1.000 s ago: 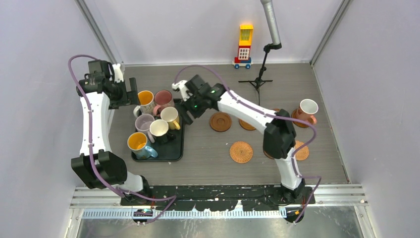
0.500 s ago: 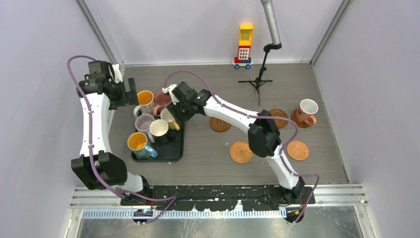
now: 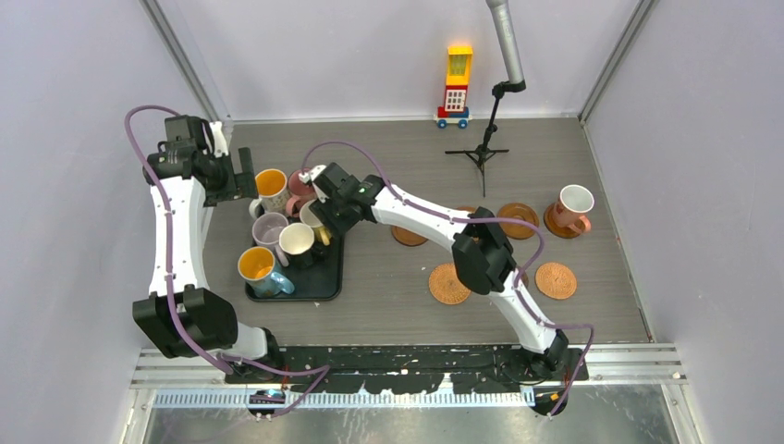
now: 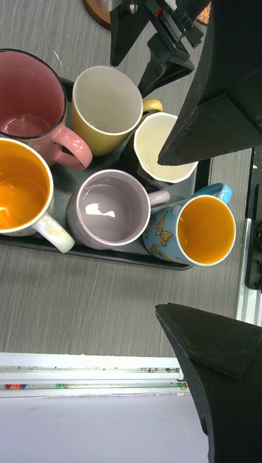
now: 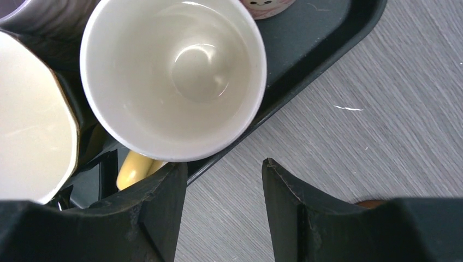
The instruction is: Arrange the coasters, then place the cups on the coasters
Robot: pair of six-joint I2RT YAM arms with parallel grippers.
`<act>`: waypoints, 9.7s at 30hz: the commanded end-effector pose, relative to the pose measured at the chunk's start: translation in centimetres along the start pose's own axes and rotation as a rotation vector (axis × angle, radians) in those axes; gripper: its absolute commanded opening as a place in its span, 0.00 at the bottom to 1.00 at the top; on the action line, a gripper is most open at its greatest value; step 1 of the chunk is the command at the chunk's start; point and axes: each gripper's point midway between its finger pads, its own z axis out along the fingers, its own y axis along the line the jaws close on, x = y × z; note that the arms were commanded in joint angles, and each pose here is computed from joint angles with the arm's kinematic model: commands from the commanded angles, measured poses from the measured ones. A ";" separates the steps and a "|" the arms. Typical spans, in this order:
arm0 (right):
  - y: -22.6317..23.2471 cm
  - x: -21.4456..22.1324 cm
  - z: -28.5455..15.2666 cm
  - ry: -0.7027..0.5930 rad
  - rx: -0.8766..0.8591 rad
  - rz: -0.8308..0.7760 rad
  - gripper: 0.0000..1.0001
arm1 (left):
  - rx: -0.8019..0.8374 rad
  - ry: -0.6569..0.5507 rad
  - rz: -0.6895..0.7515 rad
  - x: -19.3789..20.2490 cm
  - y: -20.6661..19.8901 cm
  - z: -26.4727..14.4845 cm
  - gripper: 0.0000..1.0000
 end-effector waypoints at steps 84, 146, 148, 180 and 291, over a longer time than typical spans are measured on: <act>-4.9 -5.8 -16.2 -0.482 -0.069 -0.007 0.00 | 0.000 -0.163 0.161 -3.9 0.4 -2.5 1.00; -33.9 27.9 -23.3 -0.096 0.458 0.411 0.07 | 0.127 -0.087 0.145 -3.5 -1.8 -1.3 1.00; -33.7 28.2 -23.1 -0.093 0.453 0.411 0.08 | 0.125 -0.085 0.146 -3.5 -1.7 -1.3 1.00; -33.7 29.0 -27.4 0.131 0.474 0.358 0.64 | 0.141 -0.081 0.141 -3.0 -2.0 -1.1 1.00; -5.8 -2.1 -16.9 -0.386 -0.005 -0.060 0.00 | 0.144 -0.103 0.091 -1.1 -1.7 -3.7 1.00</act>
